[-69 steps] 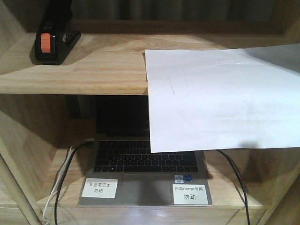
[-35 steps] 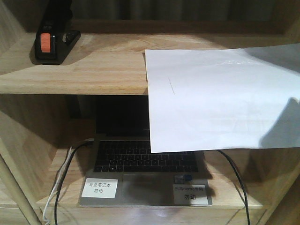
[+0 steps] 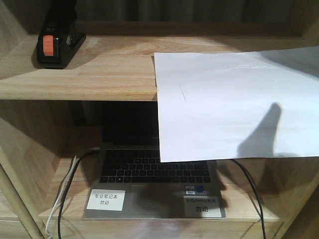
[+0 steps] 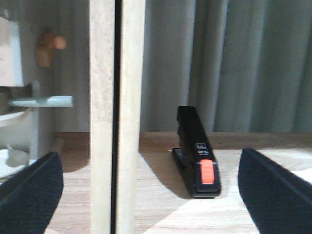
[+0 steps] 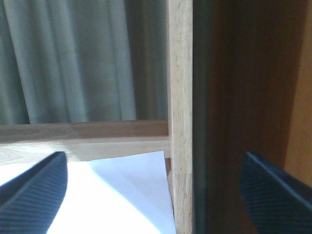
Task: Grab stapler and paper to desk for stapling
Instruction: 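Reach the left gripper up to the black stapler on the shelf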
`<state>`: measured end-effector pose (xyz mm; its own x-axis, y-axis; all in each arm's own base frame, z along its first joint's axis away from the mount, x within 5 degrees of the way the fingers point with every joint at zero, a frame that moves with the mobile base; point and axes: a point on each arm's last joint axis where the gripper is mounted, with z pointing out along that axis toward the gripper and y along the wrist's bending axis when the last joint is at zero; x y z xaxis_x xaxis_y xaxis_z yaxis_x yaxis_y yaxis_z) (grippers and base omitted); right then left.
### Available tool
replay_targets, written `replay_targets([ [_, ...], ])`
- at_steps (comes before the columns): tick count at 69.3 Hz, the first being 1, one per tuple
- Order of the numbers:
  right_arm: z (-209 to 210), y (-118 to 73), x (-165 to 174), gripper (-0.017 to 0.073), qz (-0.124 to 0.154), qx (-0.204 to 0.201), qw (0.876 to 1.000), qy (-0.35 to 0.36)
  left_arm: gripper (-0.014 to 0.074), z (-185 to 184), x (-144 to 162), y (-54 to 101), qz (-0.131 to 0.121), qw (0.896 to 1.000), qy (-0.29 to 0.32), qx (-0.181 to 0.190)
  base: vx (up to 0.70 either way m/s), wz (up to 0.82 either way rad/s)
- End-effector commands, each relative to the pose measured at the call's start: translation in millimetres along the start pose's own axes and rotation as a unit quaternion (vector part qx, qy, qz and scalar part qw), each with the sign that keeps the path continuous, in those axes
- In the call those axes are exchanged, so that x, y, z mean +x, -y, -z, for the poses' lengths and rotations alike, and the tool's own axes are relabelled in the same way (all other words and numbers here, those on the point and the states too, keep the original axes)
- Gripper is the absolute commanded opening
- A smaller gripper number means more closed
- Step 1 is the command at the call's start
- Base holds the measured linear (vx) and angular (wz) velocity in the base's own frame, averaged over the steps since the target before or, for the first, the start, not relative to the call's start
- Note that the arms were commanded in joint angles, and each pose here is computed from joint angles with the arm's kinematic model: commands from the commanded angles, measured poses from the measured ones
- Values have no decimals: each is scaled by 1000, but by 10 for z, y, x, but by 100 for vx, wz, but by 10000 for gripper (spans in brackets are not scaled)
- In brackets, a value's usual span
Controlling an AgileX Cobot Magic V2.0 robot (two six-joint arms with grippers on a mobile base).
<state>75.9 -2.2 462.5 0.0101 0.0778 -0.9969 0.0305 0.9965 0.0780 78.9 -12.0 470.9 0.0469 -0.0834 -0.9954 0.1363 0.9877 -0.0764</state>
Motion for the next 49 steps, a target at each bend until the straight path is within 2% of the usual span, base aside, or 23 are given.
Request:
replay_targets([
  [1,1,-4,-128,713,3,1,999,41,719,2,-105,17,4,999,37,9,0,0],
  [5,1,-4,-129,708,3,1,999,42,717,3,-104,40,7,999,36,24,0,0],
  [12,1,-4,-132,694,3,1,999,43,714,-10,-116,125,22,996,41,77,0,0],
  [17,1,-4,-133,676,3,1,999,44,713,-40,-119,202,25,991,42,123,0,0],
  [28,1,-4,-131,612,3,1,999,43,711,-159,-79,355,26,981,26,189,0,0],
  [36,1,-4,-131,556,3,1,999,43,703,-340,-22,502,31,974,10,224,0,0],
  [40,1,-4,-131,526,3,1,999,43,703,-458,24,593,25,971,1,237,0,0],
  [44,1,-4,-131,503,3,1,999,43,701,-557,67,654,11,970,-3,241,0,0],
  [49,1,-4,-131,479,3,1,999,43,700,-696,133,711,6,971,-16,239,0,0],
])
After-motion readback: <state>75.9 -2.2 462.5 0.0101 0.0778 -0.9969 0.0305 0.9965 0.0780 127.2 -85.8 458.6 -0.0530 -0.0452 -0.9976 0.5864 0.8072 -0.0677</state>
